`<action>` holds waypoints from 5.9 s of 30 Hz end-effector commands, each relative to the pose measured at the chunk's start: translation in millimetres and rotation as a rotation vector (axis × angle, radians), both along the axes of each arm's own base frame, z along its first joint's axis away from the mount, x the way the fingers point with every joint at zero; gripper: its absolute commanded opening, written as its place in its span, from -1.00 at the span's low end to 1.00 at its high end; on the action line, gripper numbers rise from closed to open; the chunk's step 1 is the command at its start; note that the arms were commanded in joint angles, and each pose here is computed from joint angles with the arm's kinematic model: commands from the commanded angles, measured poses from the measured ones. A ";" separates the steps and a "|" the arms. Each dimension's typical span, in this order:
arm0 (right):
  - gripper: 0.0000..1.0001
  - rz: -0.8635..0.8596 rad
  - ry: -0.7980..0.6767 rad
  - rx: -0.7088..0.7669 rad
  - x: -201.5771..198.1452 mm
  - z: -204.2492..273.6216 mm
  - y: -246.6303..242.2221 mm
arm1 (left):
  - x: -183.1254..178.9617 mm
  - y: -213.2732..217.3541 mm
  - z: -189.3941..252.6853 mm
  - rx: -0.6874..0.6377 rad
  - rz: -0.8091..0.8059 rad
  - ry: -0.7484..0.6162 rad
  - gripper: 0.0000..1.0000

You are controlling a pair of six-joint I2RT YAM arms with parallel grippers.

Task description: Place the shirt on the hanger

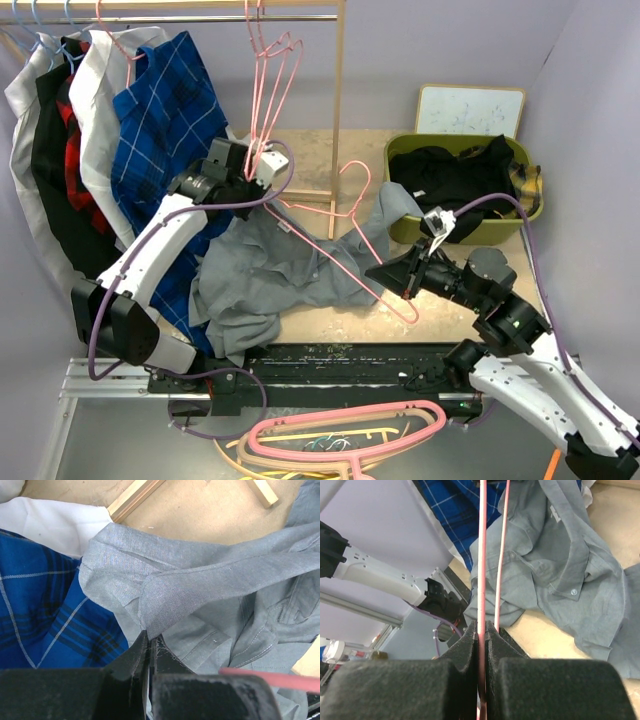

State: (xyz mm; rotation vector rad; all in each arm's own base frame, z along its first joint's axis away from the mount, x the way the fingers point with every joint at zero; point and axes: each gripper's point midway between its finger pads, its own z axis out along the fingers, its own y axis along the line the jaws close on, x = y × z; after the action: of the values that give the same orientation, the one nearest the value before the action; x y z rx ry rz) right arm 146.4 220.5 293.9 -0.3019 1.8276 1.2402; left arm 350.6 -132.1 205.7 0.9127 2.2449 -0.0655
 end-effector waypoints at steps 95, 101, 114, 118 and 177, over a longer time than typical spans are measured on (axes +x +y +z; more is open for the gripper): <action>-1.00 -0.001 -0.300 0.175 48.2 -64.4 149.5 | -99.8 -11.9 44.0 -0.204 -0.312 0.059 1.00; -1.00 0.001 -0.376 0.143 46.1 -74.4 141.3 | -84.5 13.2 77.2 -0.214 -0.312 -0.074 1.00; -1.00 -0.011 -0.467 0.105 48.7 -96.7 133.9 | -95.4 -27.0 77.3 -0.310 -0.777 -0.047 0.92; -1.00 0.001 -0.481 0.130 47.5 -95.8 137.7 | -90.3 -32.3 77.8 -0.304 -0.869 -0.085 0.89; 1.00 -0.251 -0.468 0.292 28.7 -40.9 27.9 | -103.8 -53.8 141.3 -0.448 -0.752 -0.126 -1.00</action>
State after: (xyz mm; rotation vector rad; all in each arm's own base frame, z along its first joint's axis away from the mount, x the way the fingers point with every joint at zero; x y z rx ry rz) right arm 178.1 271.8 254.8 -0.2241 1.1990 1.1590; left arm 251.3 -180.6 308.4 1.5052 1.5757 -0.7729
